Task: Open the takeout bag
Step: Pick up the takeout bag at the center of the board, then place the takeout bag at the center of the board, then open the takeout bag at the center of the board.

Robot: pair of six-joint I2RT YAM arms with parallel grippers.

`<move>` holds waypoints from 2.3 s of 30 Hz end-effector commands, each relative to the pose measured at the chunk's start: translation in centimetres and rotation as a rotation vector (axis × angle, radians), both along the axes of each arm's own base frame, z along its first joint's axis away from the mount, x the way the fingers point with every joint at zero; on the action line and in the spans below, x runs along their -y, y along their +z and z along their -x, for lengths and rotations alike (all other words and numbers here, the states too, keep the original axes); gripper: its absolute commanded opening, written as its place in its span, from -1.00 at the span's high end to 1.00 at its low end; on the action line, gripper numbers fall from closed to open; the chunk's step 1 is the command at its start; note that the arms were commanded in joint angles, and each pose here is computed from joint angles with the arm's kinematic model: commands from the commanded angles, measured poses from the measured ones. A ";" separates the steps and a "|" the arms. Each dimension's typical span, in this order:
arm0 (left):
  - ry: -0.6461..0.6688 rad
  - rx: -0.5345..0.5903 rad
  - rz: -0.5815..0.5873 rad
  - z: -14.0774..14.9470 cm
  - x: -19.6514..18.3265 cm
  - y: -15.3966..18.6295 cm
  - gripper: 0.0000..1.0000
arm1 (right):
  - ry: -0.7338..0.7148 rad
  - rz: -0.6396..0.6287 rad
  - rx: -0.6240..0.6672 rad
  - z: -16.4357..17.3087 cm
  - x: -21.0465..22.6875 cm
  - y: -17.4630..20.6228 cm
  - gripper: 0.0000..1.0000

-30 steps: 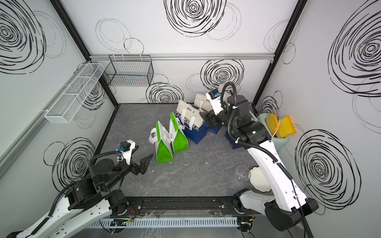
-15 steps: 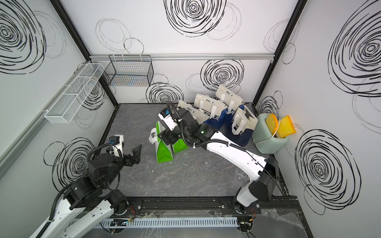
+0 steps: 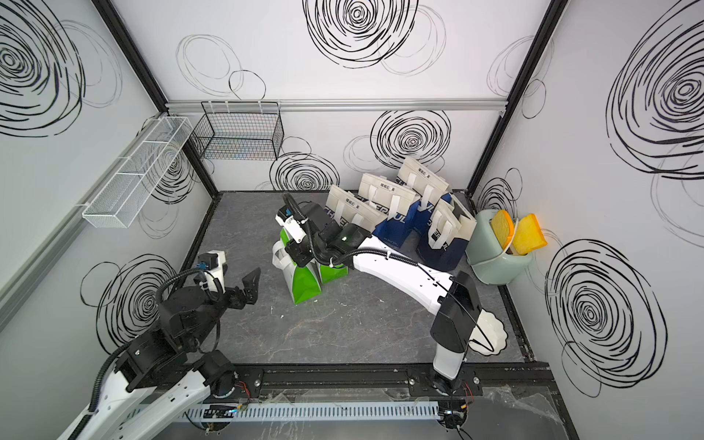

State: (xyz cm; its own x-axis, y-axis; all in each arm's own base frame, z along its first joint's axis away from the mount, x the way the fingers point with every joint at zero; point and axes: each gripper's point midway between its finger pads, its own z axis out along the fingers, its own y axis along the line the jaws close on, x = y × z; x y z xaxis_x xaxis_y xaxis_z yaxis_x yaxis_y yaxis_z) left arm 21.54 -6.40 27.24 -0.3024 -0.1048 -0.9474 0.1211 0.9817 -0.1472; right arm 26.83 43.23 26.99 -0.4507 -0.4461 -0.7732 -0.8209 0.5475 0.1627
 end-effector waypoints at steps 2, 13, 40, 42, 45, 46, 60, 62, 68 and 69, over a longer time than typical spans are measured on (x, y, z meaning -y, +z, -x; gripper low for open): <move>0.008 0.035 0.028 -0.1 -0.1 0.6 -0.99 | 0.050 0.031 -0.016 1.5 0.7 0.1 0.82; -0.260 0.168 0.041 1.7 3.7 1.9 -0.98 | 0.394 0.077 0.076 6.0 6.3 2.3 1.00; -0.973 0.168 -0.186 6.0 17.3 -1.7 -0.97 | 0.777 0.029 0.175 12.3 12.2 1.0 0.90; -0.975 0.158 -0.202 5.9 17.4 -2.3 -0.92 | 0.763 0.040 0.175 11.9 12.2 0.8 0.63; -0.978 0.154 -0.207 6.1 17.4 -2.7 -0.78 | 0.722 0.060 0.199 11.1 12.1 0.8 0.23; -0.977 0.152 -0.205 6.1 17.4 -2.8 -0.74 | 0.713 0.065 0.214 10.9 12.2 1.0 0.12; -1.036 0.129 -0.210 6.7 18.3 -3.7 -0.20 | 0.607 -0.031 0.751 12.4 12.9 6.1 -0.29; -1.040 0.113 -0.199 6.7 18.5 -3.7 -0.17 | 0.593 -0.035 0.785 12.7 12.9 5.8 -0.28; -1.040 0.010 -0.101 6.8 19.6 -4.8 0.01 | 0.560 -0.110 0.824 13.2 13.3 6.7 -0.28; -1.023 -0.002 -0.082 6.7 19.6 -5.0 0.01 | 0.564 -0.105 0.818 13.3 13.3 6.5 -0.27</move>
State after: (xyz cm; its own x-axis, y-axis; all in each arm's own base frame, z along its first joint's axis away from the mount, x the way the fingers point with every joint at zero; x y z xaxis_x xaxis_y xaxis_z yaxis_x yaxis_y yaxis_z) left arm 15.17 -25.17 21.41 -0.1668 0.3358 -0.9270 0.9067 0.4216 -0.0105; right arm 13.65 29.77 30.74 0.4401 -0.4184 -0.7945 -0.8710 0.0161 -0.4910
